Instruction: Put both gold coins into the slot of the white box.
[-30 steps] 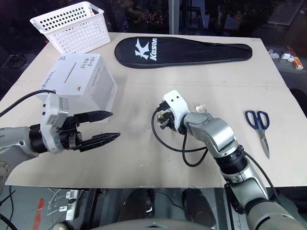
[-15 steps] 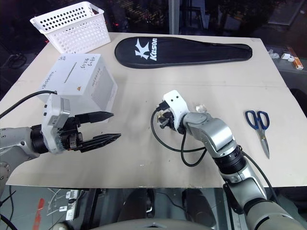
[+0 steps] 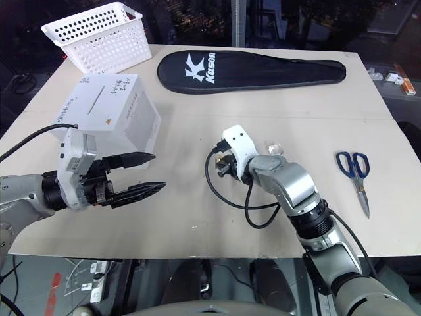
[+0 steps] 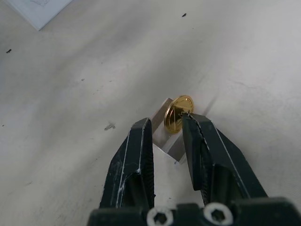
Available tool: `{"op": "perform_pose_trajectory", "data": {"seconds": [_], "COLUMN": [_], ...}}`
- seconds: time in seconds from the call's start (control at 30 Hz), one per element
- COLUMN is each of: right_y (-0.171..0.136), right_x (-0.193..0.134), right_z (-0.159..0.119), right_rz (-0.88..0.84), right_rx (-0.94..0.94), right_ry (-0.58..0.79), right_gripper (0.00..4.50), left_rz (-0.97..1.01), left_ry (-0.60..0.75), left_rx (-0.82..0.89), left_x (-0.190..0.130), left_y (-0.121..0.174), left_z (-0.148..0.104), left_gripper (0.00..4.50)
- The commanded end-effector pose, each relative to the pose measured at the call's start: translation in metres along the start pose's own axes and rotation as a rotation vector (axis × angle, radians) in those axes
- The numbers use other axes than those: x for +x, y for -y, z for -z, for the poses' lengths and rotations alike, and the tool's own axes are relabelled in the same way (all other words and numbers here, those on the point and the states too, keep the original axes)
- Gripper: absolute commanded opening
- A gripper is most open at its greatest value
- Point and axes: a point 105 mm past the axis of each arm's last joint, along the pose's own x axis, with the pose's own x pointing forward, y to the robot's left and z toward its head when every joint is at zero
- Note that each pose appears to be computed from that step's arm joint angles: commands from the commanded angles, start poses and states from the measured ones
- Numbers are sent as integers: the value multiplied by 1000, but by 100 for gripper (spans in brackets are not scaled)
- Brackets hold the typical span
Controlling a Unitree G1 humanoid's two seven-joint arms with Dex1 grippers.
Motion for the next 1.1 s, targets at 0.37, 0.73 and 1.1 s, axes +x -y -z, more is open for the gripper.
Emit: {"op": "perform_pose_trajectory", "data": {"seconds": [0.37, 0.73, 1.1], "right_y": [7, 7, -12], "right_x": [-1, -3, -48], "right_z": [-11, -10, -41], "right_rz": [25, 24, -211], "right_rx": [-12, -12, -103], "right_ry": [51, 51, 233], "right_gripper": [86, 5, 5], "left_rz": [15, 18, 17], "left_ry": [20, 24, 124], "left_rx": [48, 47, -104], "left_x": [2, 5, 11], "left_y": [6, 5, -4], "left_z": [-11, -12, -27], "left_gripper": [393, 393, 393]}}
